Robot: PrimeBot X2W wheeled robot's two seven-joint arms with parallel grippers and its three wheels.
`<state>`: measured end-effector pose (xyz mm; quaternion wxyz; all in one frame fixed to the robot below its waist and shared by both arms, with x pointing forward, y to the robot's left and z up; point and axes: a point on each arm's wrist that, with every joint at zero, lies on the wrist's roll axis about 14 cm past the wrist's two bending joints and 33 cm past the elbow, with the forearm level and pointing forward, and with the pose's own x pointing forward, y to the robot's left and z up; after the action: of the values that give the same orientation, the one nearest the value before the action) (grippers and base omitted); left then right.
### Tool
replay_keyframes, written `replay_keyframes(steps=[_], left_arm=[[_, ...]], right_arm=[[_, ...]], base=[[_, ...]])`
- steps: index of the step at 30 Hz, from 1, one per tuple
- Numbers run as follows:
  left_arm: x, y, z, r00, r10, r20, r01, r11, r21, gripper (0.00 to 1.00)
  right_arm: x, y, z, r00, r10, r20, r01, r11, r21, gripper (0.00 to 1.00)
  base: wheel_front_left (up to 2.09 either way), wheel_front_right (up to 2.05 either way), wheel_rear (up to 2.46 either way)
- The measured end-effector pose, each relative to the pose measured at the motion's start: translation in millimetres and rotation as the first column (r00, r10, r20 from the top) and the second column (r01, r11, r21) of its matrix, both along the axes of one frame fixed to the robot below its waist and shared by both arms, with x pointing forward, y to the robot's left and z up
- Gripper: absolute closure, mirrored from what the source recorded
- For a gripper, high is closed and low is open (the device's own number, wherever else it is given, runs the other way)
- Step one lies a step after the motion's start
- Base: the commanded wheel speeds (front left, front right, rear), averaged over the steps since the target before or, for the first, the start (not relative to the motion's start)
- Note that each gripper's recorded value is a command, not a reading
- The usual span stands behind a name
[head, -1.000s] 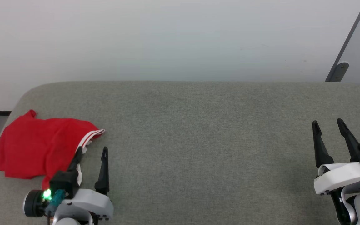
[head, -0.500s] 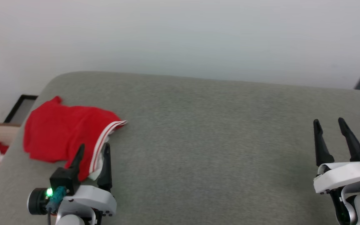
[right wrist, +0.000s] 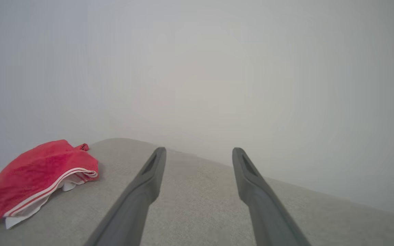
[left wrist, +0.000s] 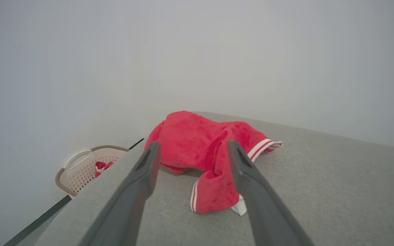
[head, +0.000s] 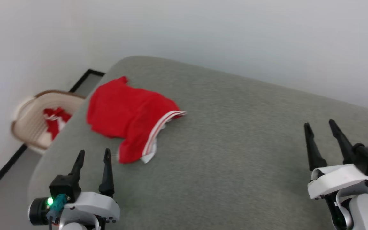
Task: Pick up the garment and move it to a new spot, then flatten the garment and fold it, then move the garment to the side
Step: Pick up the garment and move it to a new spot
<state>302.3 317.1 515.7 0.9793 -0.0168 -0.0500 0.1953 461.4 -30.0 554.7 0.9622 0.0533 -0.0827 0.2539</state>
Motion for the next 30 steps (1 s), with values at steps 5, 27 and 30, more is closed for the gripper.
replay_keyframes(steps=[5,27,30], left_arm=[[-33.2,23.9,-1.8,0.993,0.116,0.004,-0.116,0.993,-0.018,0.0],[-79.4,44.8,-11.6,0.958,0.285,-0.024,-0.286,0.957,-0.046,0.0],[-59.6,36.0,-8.8,0.978,0.207,-0.02,-0.208,0.978,-0.034,0.0]], right_arm=[[-5.5,50.7,-4.5,0.991,0.13,-0.011,-0.13,0.991,-0.006,0.0],[-17.7,148.5,-5.1,0.919,0.394,-0.026,-0.394,0.919,0.024,0.0],[-14.7,135.8,-11.1,0.932,0.361,-0.042,-0.36,0.932,0.031,0.0]], base=[[0.0,0.0,0.0],[0.0,0.0,0.0],[0.0,0.0,0.0]])
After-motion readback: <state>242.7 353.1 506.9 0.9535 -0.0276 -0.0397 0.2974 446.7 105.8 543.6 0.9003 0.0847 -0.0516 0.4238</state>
